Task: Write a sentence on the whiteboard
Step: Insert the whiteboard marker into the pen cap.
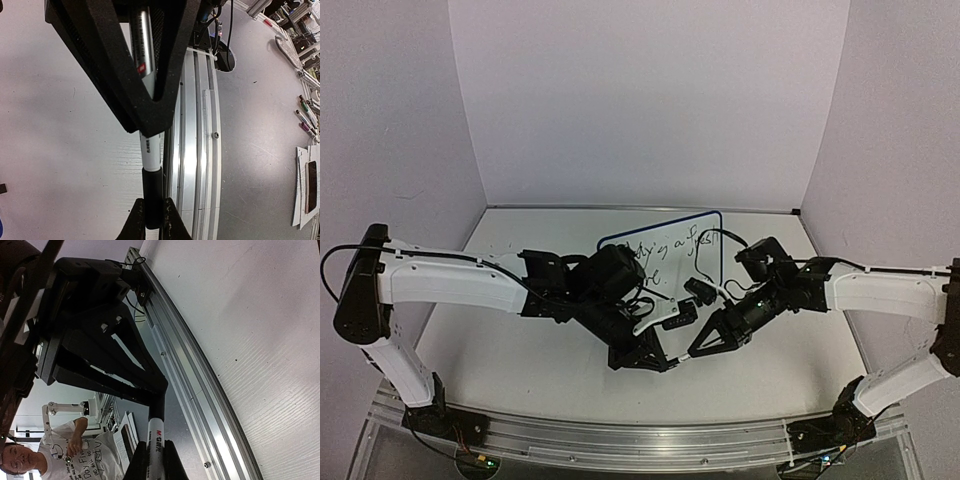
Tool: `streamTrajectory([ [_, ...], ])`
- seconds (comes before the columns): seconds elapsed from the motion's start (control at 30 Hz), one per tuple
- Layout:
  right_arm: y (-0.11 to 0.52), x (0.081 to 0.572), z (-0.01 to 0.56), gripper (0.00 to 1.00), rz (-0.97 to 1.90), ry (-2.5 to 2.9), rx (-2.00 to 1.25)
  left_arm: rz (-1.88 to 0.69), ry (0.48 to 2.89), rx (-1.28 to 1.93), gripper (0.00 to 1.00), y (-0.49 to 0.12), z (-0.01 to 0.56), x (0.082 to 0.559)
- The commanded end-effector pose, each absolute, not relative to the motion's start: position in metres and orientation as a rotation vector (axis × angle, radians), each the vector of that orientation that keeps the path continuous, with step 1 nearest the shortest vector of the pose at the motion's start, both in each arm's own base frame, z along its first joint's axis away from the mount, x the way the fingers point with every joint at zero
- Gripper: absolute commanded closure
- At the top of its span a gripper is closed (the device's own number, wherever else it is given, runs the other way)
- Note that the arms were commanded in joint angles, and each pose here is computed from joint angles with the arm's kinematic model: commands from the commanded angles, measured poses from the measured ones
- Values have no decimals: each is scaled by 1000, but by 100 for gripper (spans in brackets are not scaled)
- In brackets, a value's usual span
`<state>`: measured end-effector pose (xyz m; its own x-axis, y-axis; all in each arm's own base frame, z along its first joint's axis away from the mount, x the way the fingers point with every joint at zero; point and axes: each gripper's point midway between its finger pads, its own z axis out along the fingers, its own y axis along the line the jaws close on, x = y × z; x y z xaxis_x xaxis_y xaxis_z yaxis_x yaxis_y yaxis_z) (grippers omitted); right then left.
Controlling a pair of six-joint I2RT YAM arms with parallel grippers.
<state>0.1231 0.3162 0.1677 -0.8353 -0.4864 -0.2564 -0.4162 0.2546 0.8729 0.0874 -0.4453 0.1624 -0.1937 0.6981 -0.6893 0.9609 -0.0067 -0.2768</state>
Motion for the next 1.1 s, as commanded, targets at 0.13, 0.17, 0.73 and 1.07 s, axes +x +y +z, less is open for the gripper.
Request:
streamTrajectory([
  [0.13, 329, 113, 192, 100, -1760, -2319, 1030, -1200, 1462, 1553, 100, -498, 284, 101],
  [0.17, 330, 112, 193, 100, -1762, -2315, 1031, -1199, 1453, 1546, 100, -499, 286, 102],
  [0.73, 333, 108, 194, 100, -1759, -2307, 1055, -1234, 1313, 1432, 100, -516, 324, 112],
  [1.07, 333, 109, 192, 100, -1748, -2333, 1058, -1231, 1294, 1418, 100, -519, 332, 117],
])
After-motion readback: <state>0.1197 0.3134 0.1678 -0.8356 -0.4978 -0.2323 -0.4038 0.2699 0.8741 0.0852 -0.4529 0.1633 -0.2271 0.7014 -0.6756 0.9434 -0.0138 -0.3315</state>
